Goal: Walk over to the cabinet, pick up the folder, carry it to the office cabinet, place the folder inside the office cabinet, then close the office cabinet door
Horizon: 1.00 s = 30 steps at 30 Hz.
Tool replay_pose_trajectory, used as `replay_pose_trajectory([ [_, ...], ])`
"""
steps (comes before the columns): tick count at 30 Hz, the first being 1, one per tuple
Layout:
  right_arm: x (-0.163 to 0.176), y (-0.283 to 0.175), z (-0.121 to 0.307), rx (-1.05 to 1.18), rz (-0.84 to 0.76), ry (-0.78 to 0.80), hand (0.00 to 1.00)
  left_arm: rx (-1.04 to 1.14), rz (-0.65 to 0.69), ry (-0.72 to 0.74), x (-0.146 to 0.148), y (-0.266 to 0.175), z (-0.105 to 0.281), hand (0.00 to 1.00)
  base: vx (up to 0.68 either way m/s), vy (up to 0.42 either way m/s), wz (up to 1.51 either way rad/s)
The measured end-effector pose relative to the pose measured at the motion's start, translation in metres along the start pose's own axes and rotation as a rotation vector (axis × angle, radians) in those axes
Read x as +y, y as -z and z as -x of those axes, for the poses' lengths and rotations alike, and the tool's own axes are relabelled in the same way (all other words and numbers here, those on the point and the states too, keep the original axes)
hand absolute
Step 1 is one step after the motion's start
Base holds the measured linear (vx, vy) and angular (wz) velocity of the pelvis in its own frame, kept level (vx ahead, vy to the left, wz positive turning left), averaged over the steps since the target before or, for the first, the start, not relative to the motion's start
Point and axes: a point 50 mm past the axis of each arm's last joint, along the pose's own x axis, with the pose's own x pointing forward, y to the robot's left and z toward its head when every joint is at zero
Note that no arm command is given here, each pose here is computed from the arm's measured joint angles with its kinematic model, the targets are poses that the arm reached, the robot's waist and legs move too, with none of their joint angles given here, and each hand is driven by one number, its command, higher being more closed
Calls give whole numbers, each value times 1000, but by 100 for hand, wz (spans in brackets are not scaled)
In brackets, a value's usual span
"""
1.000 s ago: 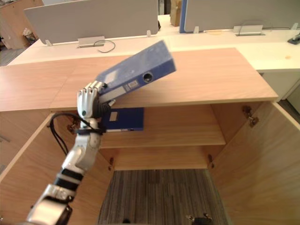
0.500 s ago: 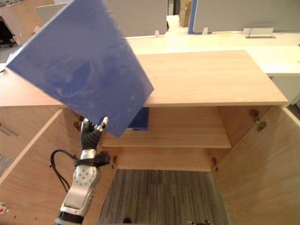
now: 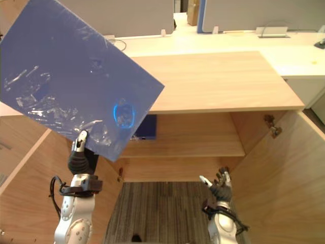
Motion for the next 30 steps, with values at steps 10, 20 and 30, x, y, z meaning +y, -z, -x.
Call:
replay_pose_trajectory([
  [10,26,-112,11,-519,-86,-139,0,-20,3,-37,8,-3,2,100,-34,8,-6],
  [20,85,-165,-7,-693,-132,-596,0,-27,-74,51,0,0,-11,100,-22,4,0],
  [30,151,-162,-60,-387,-86,-919,0,69,-99,125,-4,17,-12,100,-44,10,3],
])
